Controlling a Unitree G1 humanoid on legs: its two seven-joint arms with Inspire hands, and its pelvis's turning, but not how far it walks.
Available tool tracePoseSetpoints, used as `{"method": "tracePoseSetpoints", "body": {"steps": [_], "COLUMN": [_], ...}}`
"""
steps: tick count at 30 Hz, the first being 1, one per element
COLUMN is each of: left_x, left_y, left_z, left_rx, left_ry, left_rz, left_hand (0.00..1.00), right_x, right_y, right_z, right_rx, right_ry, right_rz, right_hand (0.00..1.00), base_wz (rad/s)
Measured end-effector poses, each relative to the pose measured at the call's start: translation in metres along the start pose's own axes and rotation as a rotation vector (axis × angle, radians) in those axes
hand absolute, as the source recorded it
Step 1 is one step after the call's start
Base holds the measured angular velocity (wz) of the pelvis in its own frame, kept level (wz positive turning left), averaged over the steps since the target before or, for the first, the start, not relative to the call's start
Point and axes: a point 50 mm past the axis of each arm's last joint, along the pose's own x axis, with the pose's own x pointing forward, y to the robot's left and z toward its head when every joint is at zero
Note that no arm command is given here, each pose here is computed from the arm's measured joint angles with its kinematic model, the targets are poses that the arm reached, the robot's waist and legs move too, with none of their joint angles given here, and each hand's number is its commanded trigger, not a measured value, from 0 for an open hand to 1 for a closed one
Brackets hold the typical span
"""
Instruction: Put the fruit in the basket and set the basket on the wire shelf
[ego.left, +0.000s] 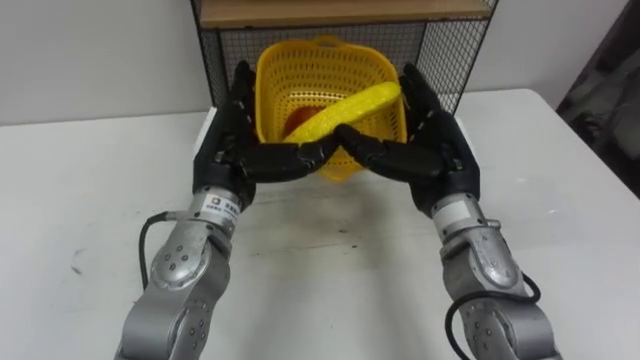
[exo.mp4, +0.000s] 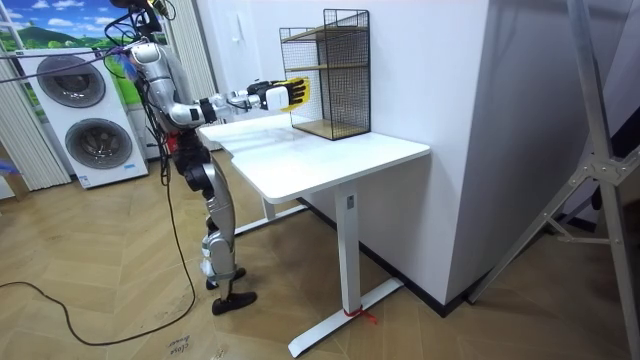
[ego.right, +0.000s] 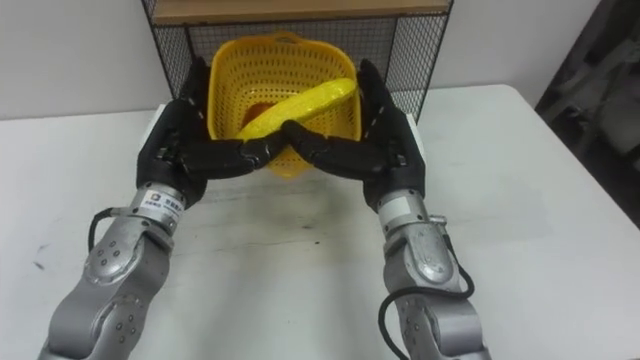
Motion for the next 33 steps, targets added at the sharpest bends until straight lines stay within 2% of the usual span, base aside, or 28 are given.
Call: {"method": "tracePoseSetpoints", "body": {"steps": [15,24,30,33], "left_x": [-0.001,-0.001,0.000,0.010], "left_y": [-0.003,-0.005,-0.001,0.001], "left_z": [-0.003,-0.004,-0.016,-0.024], "left_rx": [0.024,0.014,0.010,-0.016], "left_ry": [0.015,0.019,0.078,0.137], "left_rz": [-0.026,-0.034,-0.008,0.035], "left_hand": [0.00,0.00,0.00,0.00], "right_x": [-0.005,-0.005,0.006,0.019], "right_y": [-0.003,-0.006,-0.013,-0.010], "right_z": [-0.005,-0.010,-0.022,-0.012], "right_rx": [0.039,0.130,0.129,0.104], "right_ry": [0.017,0.040,0.141,0.132], "right_rz": [-0.023,-0.071,-0.107,-0.105], "right_hand": [0.00,0.00,0.00,0.00], "base_wz": [0.00,-0.06,0.00,0.00]}}
